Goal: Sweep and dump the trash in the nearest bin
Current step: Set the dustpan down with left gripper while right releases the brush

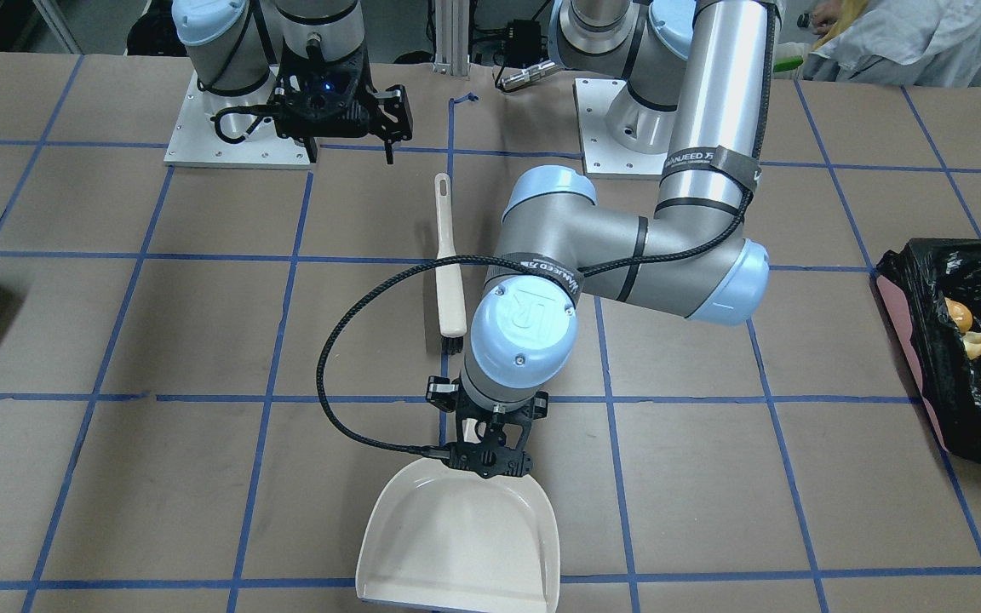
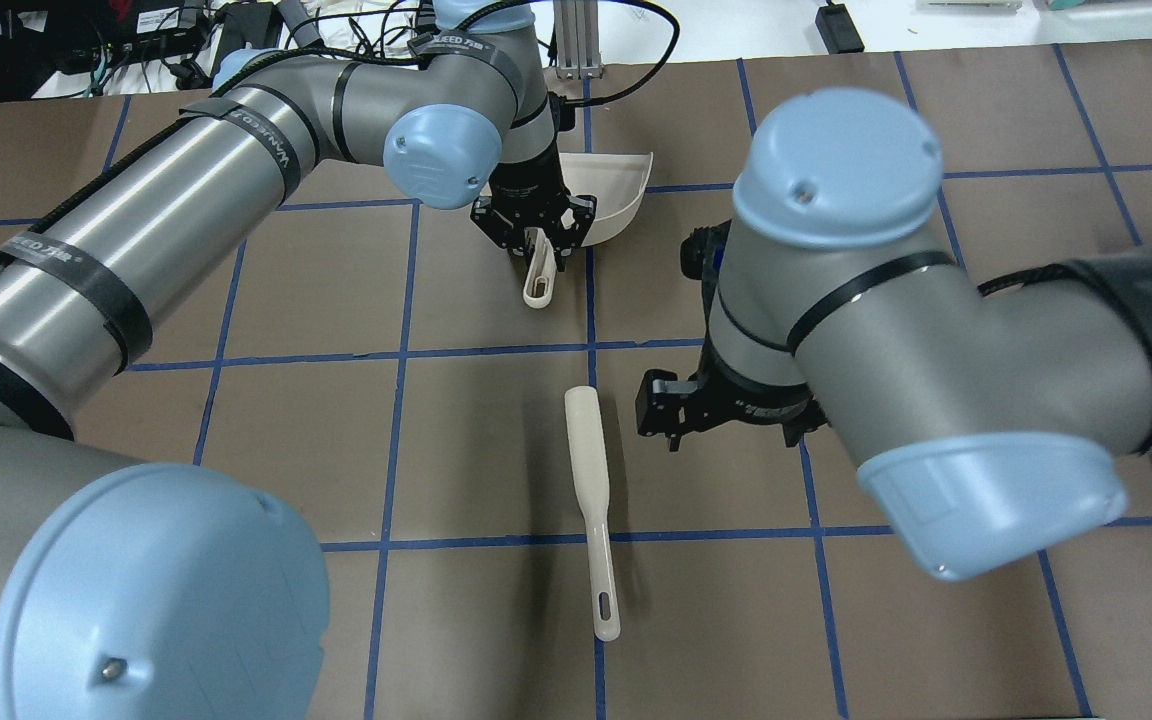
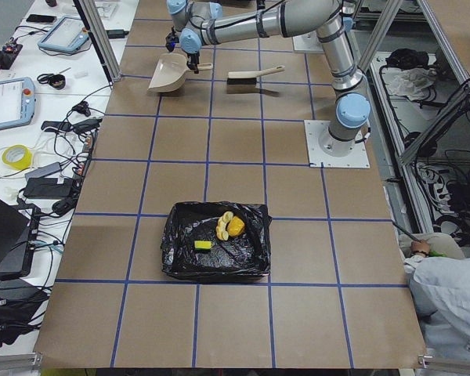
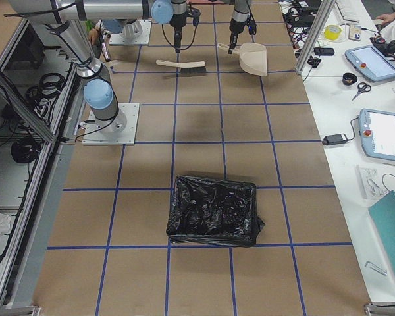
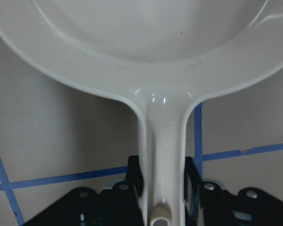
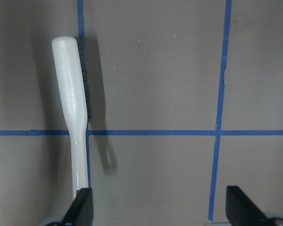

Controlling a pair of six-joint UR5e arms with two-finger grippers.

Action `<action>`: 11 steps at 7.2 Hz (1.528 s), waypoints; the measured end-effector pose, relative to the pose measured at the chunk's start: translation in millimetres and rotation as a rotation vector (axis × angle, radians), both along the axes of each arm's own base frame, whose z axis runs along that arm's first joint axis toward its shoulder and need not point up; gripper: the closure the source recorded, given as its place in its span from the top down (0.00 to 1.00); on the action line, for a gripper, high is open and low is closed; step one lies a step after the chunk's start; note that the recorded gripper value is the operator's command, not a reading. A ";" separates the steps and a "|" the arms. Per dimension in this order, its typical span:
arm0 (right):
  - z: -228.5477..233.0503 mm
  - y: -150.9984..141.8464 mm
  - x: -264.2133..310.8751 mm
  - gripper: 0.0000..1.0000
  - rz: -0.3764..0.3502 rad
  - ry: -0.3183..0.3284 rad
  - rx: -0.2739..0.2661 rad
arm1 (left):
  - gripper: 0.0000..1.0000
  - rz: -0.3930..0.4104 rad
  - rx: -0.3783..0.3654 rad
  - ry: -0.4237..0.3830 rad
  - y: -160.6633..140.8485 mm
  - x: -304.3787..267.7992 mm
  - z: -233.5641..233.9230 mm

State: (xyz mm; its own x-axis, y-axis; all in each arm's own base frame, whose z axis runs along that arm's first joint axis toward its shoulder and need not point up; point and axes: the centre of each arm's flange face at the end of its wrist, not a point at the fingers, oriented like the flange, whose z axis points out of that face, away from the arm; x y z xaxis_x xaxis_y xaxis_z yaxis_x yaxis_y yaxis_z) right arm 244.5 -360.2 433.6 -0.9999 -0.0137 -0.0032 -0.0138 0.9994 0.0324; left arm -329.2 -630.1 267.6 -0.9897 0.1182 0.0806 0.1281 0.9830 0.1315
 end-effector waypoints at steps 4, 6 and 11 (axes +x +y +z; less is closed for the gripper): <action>51.4 -62.6 -88.4 1.00 -0.003 0.000 -0.058 | 0.00 -0.045 0.054 -0.023 35.6 -29.5 -23.9; 49.9 -85.7 -109.3 1.00 -0.021 0.037 -0.040 | 0.00 -0.055 0.064 -0.029 45.7 -32.2 -26.9; 46.7 -131.3 -118.5 1.00 -0.005 0.048 0.015 | 0.00 -0.015 0.015 -0.042 38.1 -31.2 -25.3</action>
